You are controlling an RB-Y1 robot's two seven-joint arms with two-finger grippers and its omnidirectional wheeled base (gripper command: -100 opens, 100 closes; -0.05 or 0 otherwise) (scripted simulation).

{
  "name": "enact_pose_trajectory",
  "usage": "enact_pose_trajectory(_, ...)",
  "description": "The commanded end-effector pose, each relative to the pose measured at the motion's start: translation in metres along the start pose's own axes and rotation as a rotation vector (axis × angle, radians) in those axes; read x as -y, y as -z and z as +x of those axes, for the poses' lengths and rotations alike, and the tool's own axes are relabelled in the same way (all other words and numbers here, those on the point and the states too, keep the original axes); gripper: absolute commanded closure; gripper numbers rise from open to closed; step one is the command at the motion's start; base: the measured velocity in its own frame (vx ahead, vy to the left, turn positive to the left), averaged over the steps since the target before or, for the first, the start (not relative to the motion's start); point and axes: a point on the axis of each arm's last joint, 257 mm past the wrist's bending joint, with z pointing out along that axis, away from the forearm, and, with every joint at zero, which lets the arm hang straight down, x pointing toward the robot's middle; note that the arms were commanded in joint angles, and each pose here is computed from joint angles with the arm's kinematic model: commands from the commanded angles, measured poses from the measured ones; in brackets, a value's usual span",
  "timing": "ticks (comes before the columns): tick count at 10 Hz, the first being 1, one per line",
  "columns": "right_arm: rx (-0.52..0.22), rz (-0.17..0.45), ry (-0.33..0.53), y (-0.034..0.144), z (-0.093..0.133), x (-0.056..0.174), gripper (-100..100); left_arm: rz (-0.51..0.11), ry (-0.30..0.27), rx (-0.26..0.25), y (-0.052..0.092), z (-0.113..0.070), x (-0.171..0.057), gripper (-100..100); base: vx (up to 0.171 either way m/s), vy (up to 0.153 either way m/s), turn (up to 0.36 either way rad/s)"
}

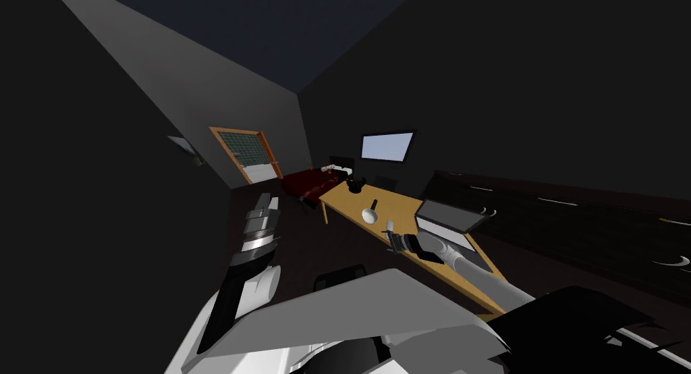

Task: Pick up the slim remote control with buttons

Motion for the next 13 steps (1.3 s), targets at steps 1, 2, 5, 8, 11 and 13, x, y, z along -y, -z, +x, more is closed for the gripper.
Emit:
enact_pose_trajectory(1, -0.038, -0.04, 0.039, 0.002, 0.017, -0.014, -100, 0.0, 0.0, 0.0, 0.0, 0.0, 0.0, 0, 0.075, 0.01, 0.066)
enact_pose_trajectory(2, -0.072, -0.084, 0.076, 0.009, 0.033, -0.029, -100, 0.0, 0.0, 0.0, 0.0, 0.0, 0.0, 0, 0.091, -0.001, 0.134)
enact_pose_trajectory(5, -0.136, -0.162, 0.127, 0.021, 0.061, -0.055, -100, 0.0, 0.0, 0.0, 0.0, 0.0, 0.0, 0, 0.078, -0.002, 0.102)
enact_pose_trajectory(8, -0.205, -0.268, 0.183, 0.041, 0.094, -0.092, -100, 0.0, 0.0, 0.0, 0.0, 0.0, 0.0, 0, 0.066, 0.004, 0.111)
enact_pose_trajectory(11, -0.242, -0.335, 0.225, 0.054, 0.111, -0.112, -100, 0.0, 0.0, 0.0, 0.0, 0.0, 0.0, 0, 0.081, -0.015, 0.101)
enact_pose_trajectory(13, -0.286, -0.427, 0.263, 0.074, 0.133, -0.144, -100, 0.0, 0.0, 0.0, 0.0, 0.0, 0.0, 0, 0.099, -0.019, 0.177)
